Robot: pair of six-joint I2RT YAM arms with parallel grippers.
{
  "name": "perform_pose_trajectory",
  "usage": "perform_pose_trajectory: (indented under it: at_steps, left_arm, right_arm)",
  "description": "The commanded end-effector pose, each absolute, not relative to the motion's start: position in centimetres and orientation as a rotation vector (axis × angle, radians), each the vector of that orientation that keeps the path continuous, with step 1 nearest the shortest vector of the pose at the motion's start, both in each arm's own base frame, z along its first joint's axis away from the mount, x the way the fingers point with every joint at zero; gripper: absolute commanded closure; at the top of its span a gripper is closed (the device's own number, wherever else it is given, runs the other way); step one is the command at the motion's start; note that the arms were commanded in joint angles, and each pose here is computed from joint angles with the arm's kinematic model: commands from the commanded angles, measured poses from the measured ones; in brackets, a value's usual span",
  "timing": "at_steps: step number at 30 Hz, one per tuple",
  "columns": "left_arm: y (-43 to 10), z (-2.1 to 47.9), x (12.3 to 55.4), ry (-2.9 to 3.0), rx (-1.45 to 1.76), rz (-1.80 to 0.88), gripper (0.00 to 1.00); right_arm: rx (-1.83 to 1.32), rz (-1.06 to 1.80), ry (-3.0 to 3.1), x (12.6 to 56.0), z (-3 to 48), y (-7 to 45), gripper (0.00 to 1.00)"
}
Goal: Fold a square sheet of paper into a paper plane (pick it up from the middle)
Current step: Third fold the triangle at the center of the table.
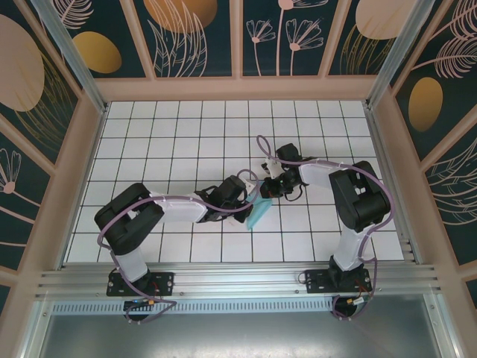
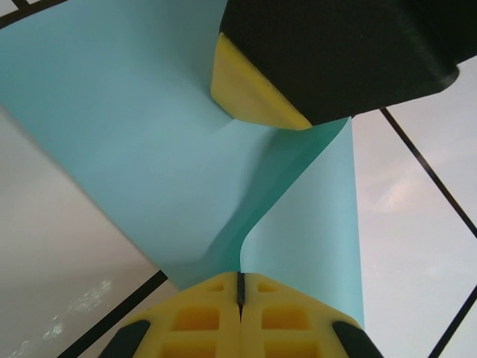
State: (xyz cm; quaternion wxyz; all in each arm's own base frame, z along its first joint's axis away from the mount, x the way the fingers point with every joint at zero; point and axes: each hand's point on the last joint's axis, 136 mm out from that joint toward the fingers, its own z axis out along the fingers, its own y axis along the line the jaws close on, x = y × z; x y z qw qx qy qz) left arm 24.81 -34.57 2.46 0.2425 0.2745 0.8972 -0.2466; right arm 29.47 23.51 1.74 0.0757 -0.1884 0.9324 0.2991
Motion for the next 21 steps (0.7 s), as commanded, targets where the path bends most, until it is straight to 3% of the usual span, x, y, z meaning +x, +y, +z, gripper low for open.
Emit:
perform_pose_trajectory:
  at_steps: [1,21]
  left_arm:
    - [-34.73,2.67,25.73,2.424,0.737,-0.661,1.0]
    - [-35.18,2.43,25.77,2.405,0.765,-0.675,0.99]
  right_arm:
    - [-0.585,0.888,2.832,28.94,1.14,23.58,0.93]
    - [-0.578,0.908,2.839,28.61,0.82,23.67,0.93]
